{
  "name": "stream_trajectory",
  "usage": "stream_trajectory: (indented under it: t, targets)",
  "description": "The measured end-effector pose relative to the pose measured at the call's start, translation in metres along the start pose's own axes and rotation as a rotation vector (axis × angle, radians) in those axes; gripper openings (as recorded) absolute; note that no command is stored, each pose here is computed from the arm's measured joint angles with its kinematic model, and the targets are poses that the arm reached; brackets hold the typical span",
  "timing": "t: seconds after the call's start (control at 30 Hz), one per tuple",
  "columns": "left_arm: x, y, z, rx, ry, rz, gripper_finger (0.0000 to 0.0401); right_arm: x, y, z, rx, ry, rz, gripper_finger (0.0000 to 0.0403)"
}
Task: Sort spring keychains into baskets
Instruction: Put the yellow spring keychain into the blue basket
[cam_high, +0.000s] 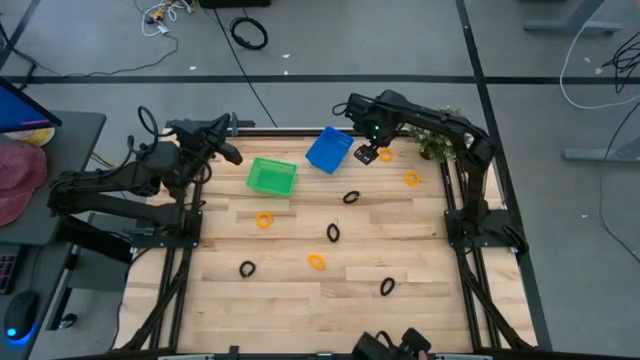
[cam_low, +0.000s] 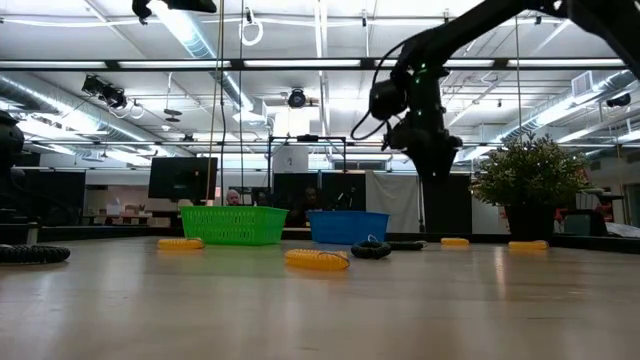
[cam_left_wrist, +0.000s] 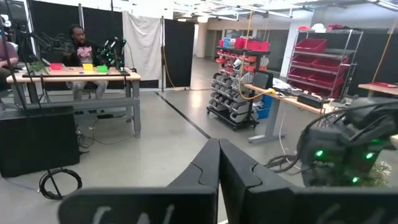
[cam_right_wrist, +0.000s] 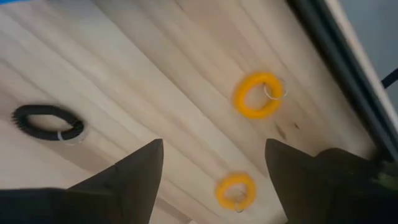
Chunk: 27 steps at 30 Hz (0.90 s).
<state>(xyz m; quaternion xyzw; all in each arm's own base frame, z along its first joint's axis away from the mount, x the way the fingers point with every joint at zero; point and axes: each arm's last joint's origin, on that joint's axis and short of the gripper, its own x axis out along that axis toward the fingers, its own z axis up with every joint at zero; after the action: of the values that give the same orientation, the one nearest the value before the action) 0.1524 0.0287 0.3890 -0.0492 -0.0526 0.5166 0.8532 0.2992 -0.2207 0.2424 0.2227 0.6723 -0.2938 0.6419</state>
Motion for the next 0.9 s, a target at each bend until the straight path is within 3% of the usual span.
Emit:
stream_trajectory:
  t: [0.3, 0.5, 0.9]
  targets:
    - [0.0, 0.0, 0.0, 0.0, 0.0, 0.0, 0.0005, 0.039, -0.004, 0.015, -0.005, 0.094, -0.009, 0.0283]
    - [0.0, 0.0, 0.0, 0.003, 0.001, 0.0, 0.0005, 0.05, -0.014, 0.019, 0.012, 0.091, 0.0, 0.0284]
    - [0.0, 0.0, -0.001, 0.016, 0.008, 0.001, 0.0005, 0.083, -0.027, 0.009, -0.005, 0.135, 0.055, 0.0284]
